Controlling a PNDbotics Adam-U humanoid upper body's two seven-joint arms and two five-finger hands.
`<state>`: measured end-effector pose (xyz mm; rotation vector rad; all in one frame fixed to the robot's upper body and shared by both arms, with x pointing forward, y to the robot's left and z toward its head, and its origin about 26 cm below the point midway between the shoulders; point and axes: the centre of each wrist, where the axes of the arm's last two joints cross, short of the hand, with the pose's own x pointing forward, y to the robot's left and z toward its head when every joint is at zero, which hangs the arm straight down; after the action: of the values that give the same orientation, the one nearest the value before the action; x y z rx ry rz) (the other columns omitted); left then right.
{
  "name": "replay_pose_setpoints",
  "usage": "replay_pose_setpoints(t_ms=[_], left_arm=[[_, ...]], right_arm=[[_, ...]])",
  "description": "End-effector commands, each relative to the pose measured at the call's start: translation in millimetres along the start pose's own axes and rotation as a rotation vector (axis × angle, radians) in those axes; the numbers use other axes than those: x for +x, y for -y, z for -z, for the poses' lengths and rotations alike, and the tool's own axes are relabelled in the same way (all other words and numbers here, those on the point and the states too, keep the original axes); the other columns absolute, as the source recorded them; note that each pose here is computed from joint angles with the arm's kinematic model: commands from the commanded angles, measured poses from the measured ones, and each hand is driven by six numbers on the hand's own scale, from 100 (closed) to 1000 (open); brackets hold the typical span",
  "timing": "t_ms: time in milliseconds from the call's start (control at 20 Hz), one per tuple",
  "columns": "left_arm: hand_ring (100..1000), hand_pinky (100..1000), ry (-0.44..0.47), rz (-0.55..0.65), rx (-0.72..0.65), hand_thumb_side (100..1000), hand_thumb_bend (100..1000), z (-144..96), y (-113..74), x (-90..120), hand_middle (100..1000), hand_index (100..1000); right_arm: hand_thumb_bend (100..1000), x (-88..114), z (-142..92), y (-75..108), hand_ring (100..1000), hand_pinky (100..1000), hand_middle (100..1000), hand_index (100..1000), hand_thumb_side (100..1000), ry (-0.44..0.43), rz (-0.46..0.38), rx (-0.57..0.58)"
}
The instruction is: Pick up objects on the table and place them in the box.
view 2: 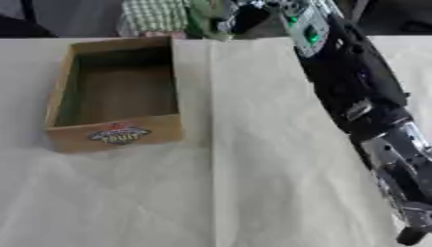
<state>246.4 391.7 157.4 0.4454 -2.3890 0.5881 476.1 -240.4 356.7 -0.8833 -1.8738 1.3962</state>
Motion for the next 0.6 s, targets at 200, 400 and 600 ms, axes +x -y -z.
replay_pose_setpoints(t_ms=[200, 400, 600], left_arm=[[544, 736, 0.038, 0.0, -0.029, 575, 100, 9.8, 3.3, 8.4, 520, 696], [544, 737, 0.037, -0.005, -0.023, 573, 100, 9.1, 3.5, 7.9, 520, 696], [544, 737, 0.04, -0.014, -0.026, 572, 100, 10.3, 5.5, 8.0, 520, 696]], right_arm=[[100, 35.6, 19.0, 10.1, 547, 800, 279, 506, 257, 0.076, 0.033, -0.062], [100, 59.4, 35.3, -10.2, 538, 813, 275, 508, 245, 0.109, 0.11, -0.07], [100, 80.6, 45.4, -28.8, 537, 808, 272, 503, 239, 0.125, 0.147, -0.075]])
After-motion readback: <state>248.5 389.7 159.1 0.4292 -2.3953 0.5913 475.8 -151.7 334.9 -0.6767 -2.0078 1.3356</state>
